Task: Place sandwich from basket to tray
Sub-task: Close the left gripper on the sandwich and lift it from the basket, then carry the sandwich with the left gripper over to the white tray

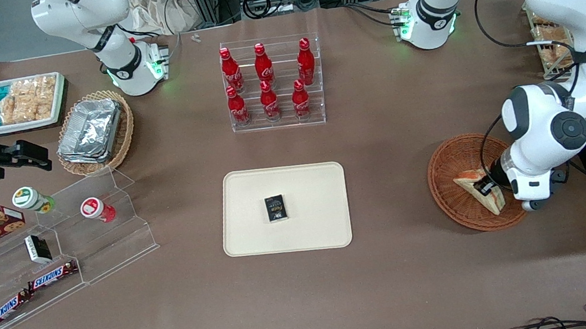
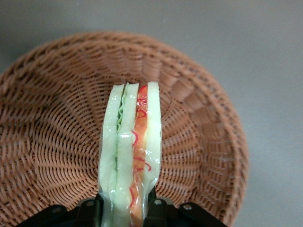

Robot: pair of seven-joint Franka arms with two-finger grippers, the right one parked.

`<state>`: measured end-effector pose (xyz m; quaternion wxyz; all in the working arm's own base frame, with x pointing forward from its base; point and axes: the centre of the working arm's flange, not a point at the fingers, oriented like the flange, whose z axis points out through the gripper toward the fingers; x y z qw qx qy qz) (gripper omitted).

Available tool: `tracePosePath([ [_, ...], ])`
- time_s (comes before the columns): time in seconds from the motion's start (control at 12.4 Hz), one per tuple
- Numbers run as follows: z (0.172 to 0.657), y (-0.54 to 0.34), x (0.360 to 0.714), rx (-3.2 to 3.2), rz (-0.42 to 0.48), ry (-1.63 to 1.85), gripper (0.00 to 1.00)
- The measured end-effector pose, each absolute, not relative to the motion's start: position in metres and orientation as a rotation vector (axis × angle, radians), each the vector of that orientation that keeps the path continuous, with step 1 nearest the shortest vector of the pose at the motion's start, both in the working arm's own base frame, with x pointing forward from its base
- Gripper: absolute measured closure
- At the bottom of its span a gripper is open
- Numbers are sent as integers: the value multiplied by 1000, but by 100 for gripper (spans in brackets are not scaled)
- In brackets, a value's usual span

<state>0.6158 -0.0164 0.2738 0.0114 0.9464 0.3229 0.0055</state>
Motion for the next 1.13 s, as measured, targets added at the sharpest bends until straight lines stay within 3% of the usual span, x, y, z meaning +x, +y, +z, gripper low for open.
tracePosePath([
  [0.32, 385, -50, 635, 3023, -125, 941, 82],
  [0.48, 453, -92, 641, 3057, -132, 849, 82],
  [0.64, 488, -150, 642, 3082, -109, 713, 82],
  [0.89, 475, -257, 645, 3093, -96, 481, 82],
  [1.13, 413, -345, 654, 3057, -67, 323, 82],
])
